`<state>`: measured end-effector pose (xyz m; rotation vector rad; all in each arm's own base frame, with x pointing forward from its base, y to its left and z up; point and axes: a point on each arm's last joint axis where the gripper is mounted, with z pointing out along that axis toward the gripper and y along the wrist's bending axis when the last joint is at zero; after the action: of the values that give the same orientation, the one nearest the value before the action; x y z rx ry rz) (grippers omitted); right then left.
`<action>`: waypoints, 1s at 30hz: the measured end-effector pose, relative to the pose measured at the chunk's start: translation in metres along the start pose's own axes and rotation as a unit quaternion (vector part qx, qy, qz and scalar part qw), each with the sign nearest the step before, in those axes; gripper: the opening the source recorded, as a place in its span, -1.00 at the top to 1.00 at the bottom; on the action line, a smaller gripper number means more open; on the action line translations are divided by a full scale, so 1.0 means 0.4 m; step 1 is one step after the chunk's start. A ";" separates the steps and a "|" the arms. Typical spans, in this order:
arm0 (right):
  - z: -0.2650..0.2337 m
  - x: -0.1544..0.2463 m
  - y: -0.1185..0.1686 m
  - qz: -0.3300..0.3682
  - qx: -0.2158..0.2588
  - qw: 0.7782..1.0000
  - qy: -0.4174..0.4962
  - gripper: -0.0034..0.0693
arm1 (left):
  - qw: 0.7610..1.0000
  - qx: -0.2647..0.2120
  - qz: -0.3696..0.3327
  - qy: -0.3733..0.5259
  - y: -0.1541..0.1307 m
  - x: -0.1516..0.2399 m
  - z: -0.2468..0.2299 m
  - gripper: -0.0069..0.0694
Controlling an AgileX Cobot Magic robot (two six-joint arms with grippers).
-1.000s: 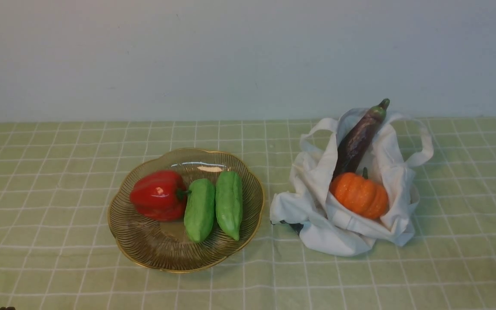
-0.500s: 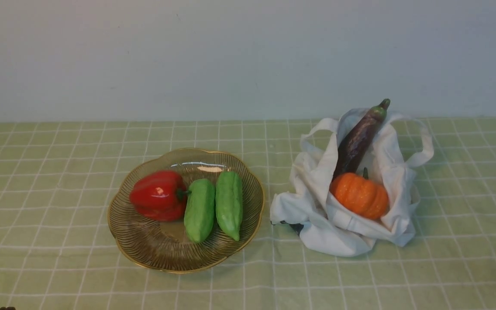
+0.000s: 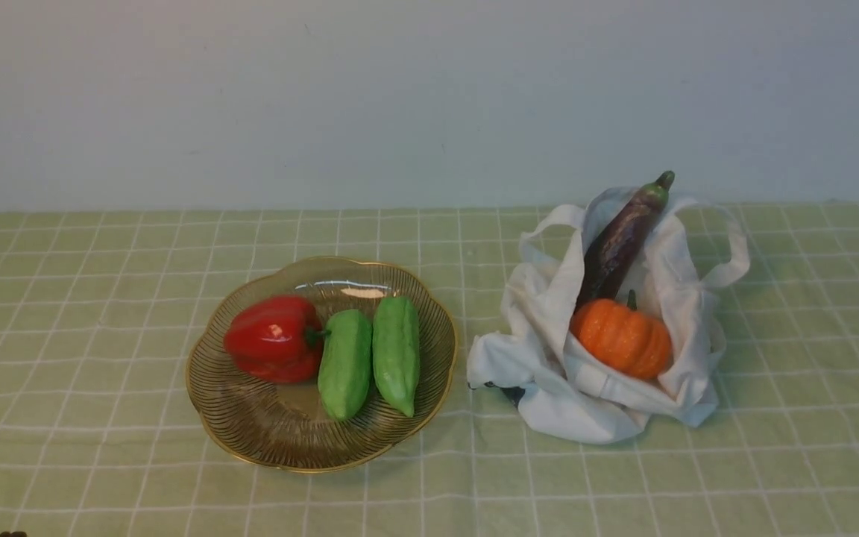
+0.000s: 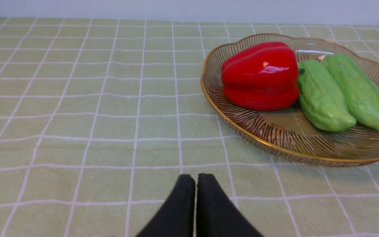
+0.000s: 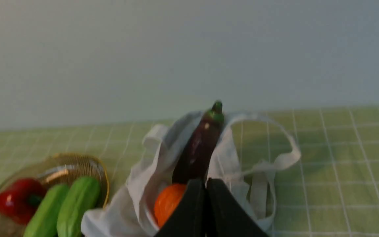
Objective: Take vegetables from bag on green coffee tablecloth place on plate.
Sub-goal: 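Reach into the white cloth bag and grasp a vegetable inside with the right gripper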
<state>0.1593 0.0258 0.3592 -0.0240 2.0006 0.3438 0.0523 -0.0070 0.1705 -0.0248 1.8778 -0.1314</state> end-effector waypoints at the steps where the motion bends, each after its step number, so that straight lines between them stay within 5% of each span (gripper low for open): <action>1: 0.030 -0.009 -0.003 0.001 -0.002 1.000 0.025 0.95 | 1.000 0.000 0.000 0.000 0.000 0.000 0.000 0.83; 8: 0.236 -0.088 -0.019 0.014 -0.021 0.990 0.136 0.88 | 1.000 0.000 0.000 0.000 0.000 0.000 0.000 0.83; 15: 0.534 -0.115 0.021 -0.033 -0.059 0.965 0.252 0.39 | 1.000 0.000 0.000 0.000 0.000 0.000 0.000 0.83; 19: 0.593 -0.128 0.036 -0.053 -0.056 0.957 0.279 0.19 | 1.000 0.000 0.000 0.000 0.000 0.000 0.000 0.83; 27: 0.617 -0.178 0.003 -0.052 0.063 0.967 0.241 -0.19 | 1.000 0.000 0.000 0.000 0.000 0.000 0.000 0.83; 30: 0.651 -0.156 -0.009 -0.045 0.076 0.965 0.246 -0.35 | 1.000 0.000 0.000 0.000 0.000 0.000 0.000 0.83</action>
<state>0.4170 0.0792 0.3090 -0.1142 2.5043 0.1295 0.0523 -0.0070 0.1705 -0.0248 1.8778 -0.1314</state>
